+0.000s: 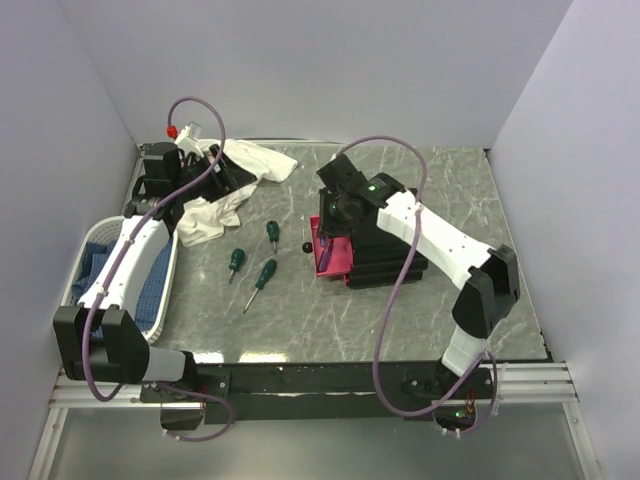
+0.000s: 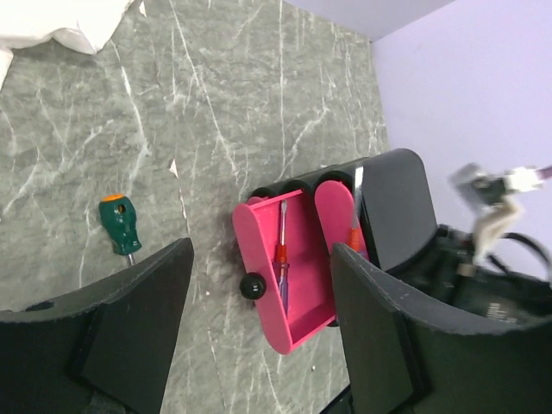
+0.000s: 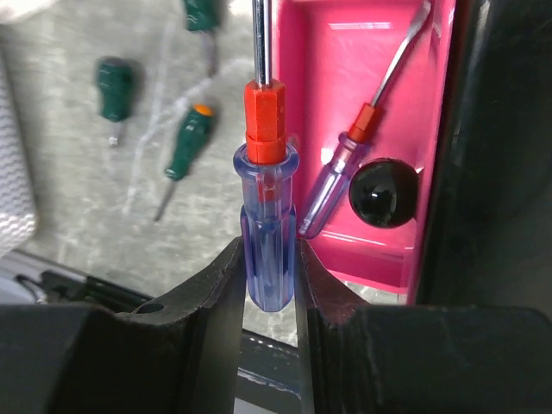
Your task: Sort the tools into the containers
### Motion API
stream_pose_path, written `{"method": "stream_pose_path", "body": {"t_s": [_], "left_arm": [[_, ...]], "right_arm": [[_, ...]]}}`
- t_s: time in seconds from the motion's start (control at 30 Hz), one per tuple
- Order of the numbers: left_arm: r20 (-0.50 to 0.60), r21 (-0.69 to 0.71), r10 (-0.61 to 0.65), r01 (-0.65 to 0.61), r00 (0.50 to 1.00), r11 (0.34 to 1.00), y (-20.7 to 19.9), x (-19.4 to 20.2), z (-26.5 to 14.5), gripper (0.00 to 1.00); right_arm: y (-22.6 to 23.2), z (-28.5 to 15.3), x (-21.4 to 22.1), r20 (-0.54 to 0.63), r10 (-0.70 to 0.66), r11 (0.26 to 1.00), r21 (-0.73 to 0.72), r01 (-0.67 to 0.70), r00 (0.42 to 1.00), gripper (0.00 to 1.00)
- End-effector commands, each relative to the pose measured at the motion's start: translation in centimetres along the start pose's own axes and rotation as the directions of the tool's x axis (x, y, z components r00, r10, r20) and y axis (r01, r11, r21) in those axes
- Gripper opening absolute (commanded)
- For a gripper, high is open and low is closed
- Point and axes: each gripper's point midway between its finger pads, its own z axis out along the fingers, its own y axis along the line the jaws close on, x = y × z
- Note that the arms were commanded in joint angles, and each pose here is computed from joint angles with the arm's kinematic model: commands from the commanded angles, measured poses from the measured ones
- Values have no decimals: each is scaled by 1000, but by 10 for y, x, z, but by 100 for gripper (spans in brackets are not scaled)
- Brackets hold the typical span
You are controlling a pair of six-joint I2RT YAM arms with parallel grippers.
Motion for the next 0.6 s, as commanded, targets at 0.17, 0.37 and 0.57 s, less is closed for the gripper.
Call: {"method": "stream_pose_path", "body": {"t_s": [0.17, 0.37, 0.57], "left_arm": [[80, 87, 23, -29, 997, 996, -31, -21, -22, 71], [80, 90, 12, -19, 997, 996, -31, -21, -26, 71], [82, 103, -5, -4, 997, 995, -34, -22, -28, 71]], "right_arm": [[-18, 15, 5, 25, 72, 983, 167, -76, 997, 0], [-25, 24, 14, 7, 57, 976, 210, -58, 998, 0], [-29, 24, 27, -4, 23, 972, 233, -21, 1000, 1]]}}
